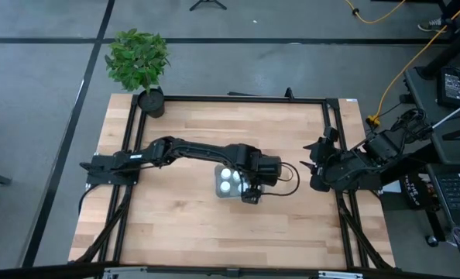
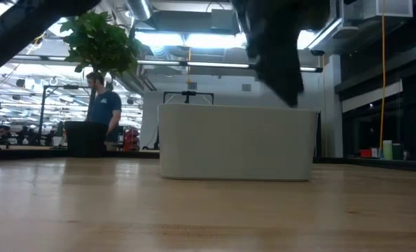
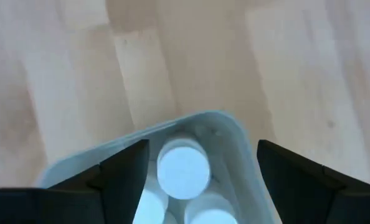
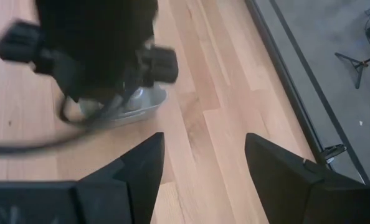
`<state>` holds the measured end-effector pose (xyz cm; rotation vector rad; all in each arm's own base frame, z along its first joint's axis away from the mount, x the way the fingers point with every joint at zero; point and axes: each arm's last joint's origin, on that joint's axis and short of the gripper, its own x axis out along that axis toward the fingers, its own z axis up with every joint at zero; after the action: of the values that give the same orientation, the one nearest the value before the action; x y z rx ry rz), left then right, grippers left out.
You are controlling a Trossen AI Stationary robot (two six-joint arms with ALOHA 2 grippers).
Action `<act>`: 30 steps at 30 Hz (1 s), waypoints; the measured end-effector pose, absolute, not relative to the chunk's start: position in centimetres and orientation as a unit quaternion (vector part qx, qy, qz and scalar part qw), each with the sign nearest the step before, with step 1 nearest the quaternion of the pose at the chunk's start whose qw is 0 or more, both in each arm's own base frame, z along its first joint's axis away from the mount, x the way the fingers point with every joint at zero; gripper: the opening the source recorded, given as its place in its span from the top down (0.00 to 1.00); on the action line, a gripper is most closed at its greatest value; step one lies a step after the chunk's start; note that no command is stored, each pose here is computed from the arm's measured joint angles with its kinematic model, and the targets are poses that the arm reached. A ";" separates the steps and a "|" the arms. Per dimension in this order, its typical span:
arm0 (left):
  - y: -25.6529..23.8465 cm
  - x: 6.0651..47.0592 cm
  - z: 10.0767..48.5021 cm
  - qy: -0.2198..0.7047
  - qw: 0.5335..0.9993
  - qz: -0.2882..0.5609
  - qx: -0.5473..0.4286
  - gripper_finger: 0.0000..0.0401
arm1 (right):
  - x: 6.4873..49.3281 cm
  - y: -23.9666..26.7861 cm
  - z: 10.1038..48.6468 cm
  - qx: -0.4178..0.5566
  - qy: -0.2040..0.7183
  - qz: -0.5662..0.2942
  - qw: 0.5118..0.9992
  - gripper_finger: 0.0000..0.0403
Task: Pick and place pill bottles into a basket
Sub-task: Return to Home Position
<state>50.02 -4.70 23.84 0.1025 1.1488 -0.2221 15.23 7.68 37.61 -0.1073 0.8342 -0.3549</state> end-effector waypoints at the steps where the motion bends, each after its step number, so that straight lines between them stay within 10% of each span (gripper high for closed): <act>1: -4.8 49.7 24.8 0.535 0.837 -0.101 0.050 0.27 | 15.2 7.7 37.6 -0.052 0.403 -0.171 0.898 0.44; 13: -0.6 39.8 39.8 0.475 0.872 0.090 0.076 0.28 | 11.8 5.1 39.2 -0.119 0.292 -0.226 0.922 0.44; 20: 4.2 29.7 46.7 0.435 0.870 0.230 0.046 0.28 | 6.1 1.1 37.9 -0.092 0.151 -0.096 0.980 0.44; 30: 6.0 15.7 47.5 0.280 0.906 0.315 -0.043 0.28 | -1.5 -2.5 34.4 -0.011 0.011 -0.096 0.995 0.44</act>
<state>15.71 6.02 47.47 -0.0878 0.5775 0.6503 -1.46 -2.54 34.36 -0.0216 0.0224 -0.1919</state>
